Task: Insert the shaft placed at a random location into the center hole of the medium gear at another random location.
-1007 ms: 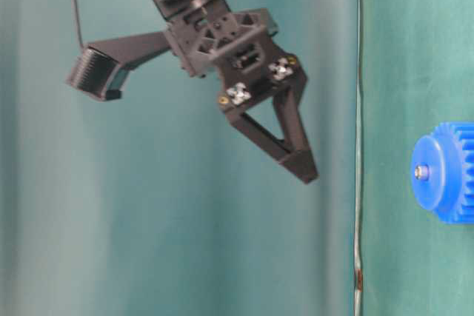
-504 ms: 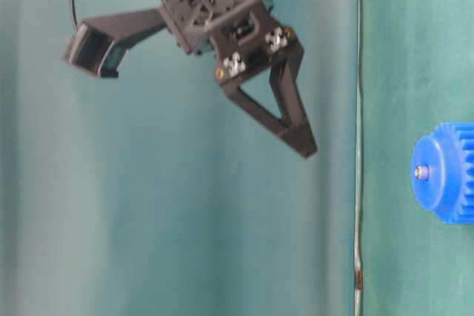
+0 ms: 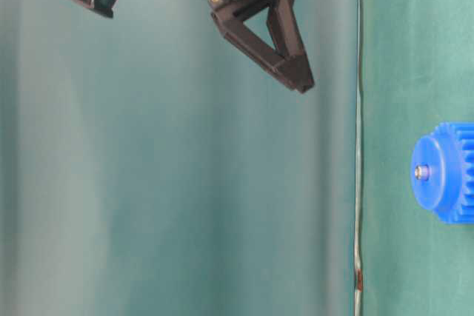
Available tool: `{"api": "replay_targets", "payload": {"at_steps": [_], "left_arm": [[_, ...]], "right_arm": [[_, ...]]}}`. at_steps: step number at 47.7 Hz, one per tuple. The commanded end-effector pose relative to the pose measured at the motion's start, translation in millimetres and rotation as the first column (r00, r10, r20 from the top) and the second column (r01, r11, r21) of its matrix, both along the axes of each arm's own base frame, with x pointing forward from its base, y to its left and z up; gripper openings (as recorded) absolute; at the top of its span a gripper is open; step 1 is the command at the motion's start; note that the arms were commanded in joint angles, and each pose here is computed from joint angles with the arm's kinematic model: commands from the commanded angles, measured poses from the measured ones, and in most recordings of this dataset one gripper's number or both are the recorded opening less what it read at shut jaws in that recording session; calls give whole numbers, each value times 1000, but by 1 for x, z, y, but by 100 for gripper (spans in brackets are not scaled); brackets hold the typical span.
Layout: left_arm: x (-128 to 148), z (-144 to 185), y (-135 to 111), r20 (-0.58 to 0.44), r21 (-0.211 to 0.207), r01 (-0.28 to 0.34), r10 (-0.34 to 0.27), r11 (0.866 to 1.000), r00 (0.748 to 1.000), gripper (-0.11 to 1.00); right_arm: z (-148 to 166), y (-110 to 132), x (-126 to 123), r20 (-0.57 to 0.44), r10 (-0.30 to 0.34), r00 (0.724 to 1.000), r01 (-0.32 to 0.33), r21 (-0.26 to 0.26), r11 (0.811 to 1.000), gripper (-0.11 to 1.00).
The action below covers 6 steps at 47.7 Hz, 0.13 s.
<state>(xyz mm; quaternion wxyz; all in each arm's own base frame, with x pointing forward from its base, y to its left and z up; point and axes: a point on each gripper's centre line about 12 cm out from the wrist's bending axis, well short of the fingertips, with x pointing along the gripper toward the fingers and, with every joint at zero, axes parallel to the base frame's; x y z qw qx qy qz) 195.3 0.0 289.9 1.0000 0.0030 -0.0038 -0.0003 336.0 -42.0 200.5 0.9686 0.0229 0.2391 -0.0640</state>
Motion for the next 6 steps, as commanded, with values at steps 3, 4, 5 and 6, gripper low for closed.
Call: {"api": "replay_targets", "payload": {"at_steps": [3,4,5,6], "left_arm": [[2,10,0,28,0,0,0,1000,1000,0],[2,11,0,29,2,1,-1,1000,1000,0],[2,11,0,29,0,0,0,1000,1000,0],[2,10,0,28,2,1,-1,1000,1000,0]], "right_arm": [[11,1,-1,34,-2,999,2,2,1000,78],[10,1,-1,31,-2,1000,2,3,1000,78],[11,1,-1,33,-2,999,2,3,1000,78],[11,1,-1,33,-2,999,2,3,1000,78]]}}
